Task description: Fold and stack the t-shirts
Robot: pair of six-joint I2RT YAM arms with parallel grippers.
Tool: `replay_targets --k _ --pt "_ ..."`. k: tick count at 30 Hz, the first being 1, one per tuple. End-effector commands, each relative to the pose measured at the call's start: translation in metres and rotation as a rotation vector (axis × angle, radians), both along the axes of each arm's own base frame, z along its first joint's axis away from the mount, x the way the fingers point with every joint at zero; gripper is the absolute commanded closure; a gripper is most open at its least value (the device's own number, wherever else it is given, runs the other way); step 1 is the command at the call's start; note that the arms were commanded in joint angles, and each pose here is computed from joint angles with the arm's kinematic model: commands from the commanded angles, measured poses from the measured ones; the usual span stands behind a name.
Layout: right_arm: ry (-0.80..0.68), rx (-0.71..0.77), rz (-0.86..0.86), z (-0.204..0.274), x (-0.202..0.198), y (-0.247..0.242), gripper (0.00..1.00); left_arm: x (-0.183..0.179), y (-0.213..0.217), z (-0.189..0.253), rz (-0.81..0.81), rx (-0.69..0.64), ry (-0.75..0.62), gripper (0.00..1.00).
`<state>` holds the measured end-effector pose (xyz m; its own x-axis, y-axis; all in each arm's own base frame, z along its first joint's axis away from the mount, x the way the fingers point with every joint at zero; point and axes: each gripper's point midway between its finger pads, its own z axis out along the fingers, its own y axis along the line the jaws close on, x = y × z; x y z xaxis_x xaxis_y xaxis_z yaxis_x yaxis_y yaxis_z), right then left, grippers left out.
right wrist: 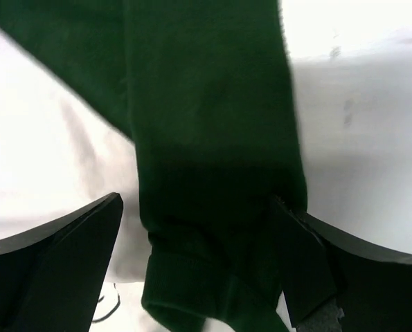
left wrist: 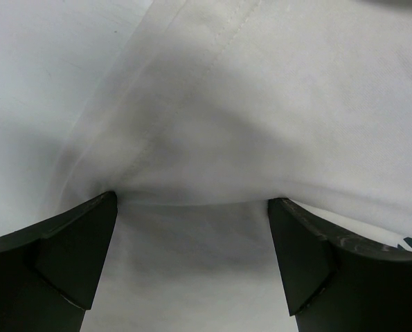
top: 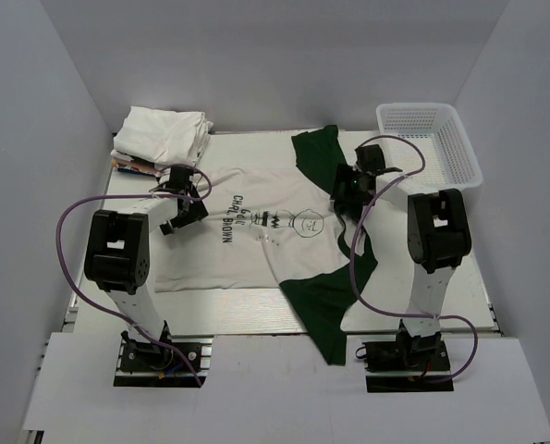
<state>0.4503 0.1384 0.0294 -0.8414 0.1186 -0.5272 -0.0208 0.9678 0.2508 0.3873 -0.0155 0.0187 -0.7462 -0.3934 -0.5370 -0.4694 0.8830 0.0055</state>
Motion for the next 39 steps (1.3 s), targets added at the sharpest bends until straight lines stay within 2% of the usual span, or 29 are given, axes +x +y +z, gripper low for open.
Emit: replay_targets --k 1,6,14,19,20,24,25,27,28,33,38,39 --pt "0.027 -0.080 -0.120 -0.021 0.010 -0.040 0.10 -0.014 0.021 0.001 0.040 0.061 0.027 0.00" --pt "-0.046 -0.132 -0.148 -0.005 0.035 -0.062 0.10 -0.015 0.025 0.001 0.050 0.061 0.027 0.00" --pt "-0.023 -0.076 -0.094 -0.017 0.049 -0.054 0.10 -0.011 0.016 0.006 0.009 0.023 0.005 0.00" --pt "-0.066 -0.027 0.061 0.011 0.043 -0.023 0.10 0.001 -0.002 0.020 -0.057 -0.062 -0.053 0.00" --pt "-0.119 -0.037 0.086 0.032 0.039 -0.018 0.10 0.001 -0.004 0.020 -0.063 -0.072 -0.052 0.00" --pt "-0.196 -0.105 0.156 0.064 0.013 -0.006 0.10 0.003 -0.004 0.032 -0.064 -0.075 -0.084 0.00" --pt "-0.159 -0.115 0.183 0.050 -0.005 -0.002 0.10 0.003 -0.004 0.032 -0.065 -0.075 -0.084 0.00" --pt "-0.197 -0.173 0.158 0.063 -0.012 -0.009 0.10 0.004 -0.004 0.035 -0.065 -0.075 -0.095 0.00" --pt "-0.180 -0.203 0.159 0.055 -0.022 -0.008 0.10 0.004 -0.004 0.036 -0.065 -0.075 -0.095 0.00" --pt "-0.127 -0.367 0.076 0.037 -0.055 -0.042 0.10 0.000 -0.002 0.032 -0.060 -0.067 -0.085 0.00" --pt "-0.087 -0.534 0.000 0.029 -0.062 -0.074 0.10 0.000 -0.001 0.032 -0.055 -0.059 -0.085 0.00" --pt "-0.076 -0.558 -0.010 0.024 -0.061 -0.079 0.14 -0.003 0.000 0.029 -0.055 -0.058 -0.076 0.00"
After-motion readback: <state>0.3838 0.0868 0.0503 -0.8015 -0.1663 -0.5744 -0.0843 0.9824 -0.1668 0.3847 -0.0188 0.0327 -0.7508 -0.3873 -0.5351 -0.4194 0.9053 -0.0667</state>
